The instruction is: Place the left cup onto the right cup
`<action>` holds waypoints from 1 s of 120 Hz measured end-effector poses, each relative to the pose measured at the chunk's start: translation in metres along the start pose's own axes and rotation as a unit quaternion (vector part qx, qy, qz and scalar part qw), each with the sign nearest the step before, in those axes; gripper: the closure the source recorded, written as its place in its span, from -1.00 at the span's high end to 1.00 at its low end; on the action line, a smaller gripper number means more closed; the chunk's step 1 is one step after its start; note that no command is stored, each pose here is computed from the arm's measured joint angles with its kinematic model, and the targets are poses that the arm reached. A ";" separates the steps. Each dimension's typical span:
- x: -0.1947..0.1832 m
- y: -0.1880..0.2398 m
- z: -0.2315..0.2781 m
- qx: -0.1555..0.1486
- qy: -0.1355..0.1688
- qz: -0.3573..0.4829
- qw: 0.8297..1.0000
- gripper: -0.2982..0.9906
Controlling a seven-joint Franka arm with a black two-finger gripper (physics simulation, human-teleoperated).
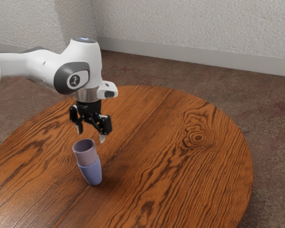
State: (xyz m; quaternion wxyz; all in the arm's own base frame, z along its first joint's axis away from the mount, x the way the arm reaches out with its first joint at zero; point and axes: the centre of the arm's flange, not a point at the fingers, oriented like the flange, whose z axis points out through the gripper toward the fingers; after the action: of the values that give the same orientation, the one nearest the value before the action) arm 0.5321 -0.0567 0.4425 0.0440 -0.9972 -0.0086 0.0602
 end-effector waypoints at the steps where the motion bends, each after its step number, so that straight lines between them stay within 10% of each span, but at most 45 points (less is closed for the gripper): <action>1: 0.000 0.000 -0.001 0.000 0.000 0.000 1.000 0.54; 120: 0.010 -0.008 -0.127 -0.008 0.056 0.074 0.996 0.54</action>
State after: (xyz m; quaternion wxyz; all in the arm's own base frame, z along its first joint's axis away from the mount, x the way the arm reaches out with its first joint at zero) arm 0.5569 -0.0593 0.5680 0.0319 -0.9972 0.0670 0.0073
